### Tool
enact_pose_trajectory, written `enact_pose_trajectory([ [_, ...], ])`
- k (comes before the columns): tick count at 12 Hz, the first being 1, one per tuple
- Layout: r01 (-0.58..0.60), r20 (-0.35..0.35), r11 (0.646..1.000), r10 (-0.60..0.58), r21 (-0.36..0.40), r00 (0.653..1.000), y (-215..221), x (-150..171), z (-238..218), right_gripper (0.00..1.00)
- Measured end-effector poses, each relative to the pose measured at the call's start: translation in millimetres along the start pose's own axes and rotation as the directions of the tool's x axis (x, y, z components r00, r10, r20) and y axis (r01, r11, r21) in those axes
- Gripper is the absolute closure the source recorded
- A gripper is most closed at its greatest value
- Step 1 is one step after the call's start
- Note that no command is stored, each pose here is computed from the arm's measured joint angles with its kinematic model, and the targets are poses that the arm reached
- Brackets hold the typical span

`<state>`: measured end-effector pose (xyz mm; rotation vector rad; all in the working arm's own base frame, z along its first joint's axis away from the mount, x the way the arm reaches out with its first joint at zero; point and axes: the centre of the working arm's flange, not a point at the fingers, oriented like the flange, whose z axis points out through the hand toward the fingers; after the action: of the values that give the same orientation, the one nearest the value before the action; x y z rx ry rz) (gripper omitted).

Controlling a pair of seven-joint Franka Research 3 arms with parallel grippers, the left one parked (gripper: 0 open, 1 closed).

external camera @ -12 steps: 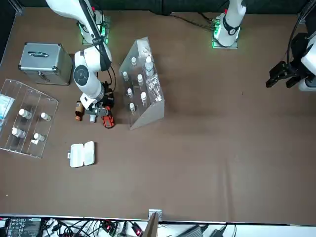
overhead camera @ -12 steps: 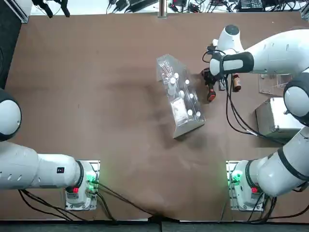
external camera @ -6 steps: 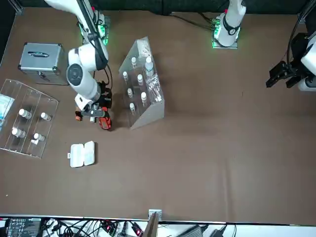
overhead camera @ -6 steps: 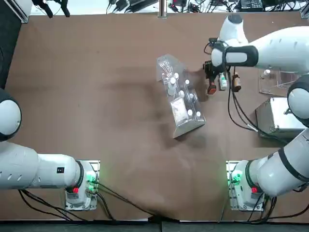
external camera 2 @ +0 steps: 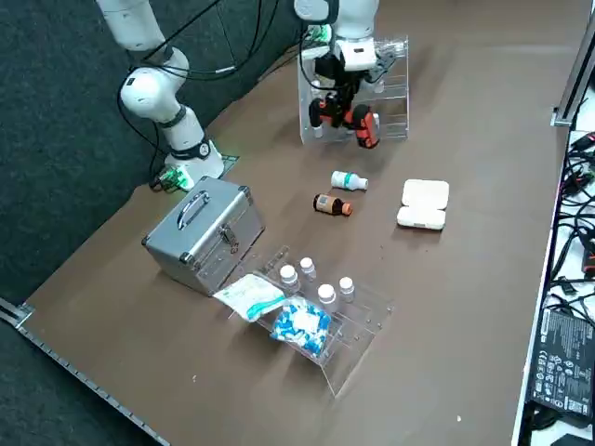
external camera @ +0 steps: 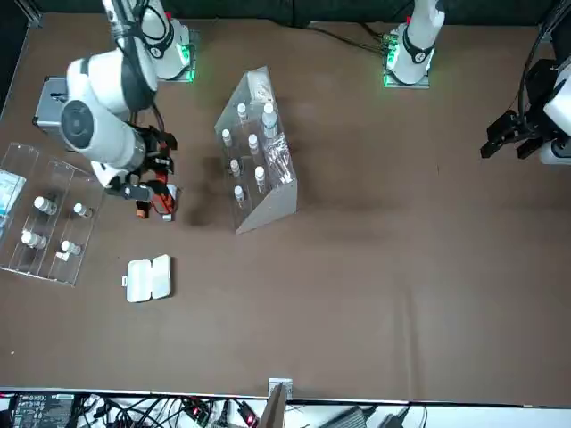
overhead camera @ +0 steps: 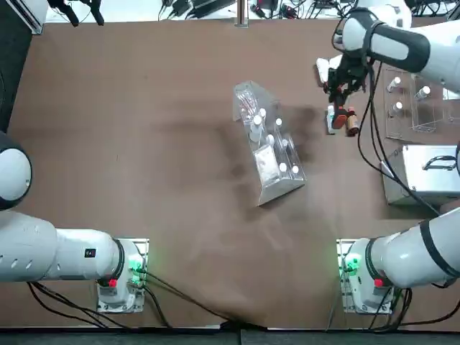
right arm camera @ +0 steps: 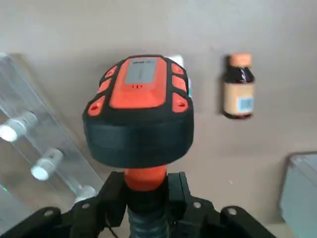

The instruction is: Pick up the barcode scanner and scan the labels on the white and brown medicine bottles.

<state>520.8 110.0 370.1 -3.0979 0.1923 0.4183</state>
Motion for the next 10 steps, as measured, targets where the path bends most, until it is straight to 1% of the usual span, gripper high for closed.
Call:
enact_pose_trajectory([
  [3,-0.017,0.055,1.0,0.017,-0.002,0.998,27,-1,12,0.58],
  [6,-0.031,0.092,0.999,0.032,-0.009,0.995,37,-6,35,0.58],
  [10,-0.011,0.085,1.0,0.012,-0.009,0.996,38,-7,56,0.58],
])
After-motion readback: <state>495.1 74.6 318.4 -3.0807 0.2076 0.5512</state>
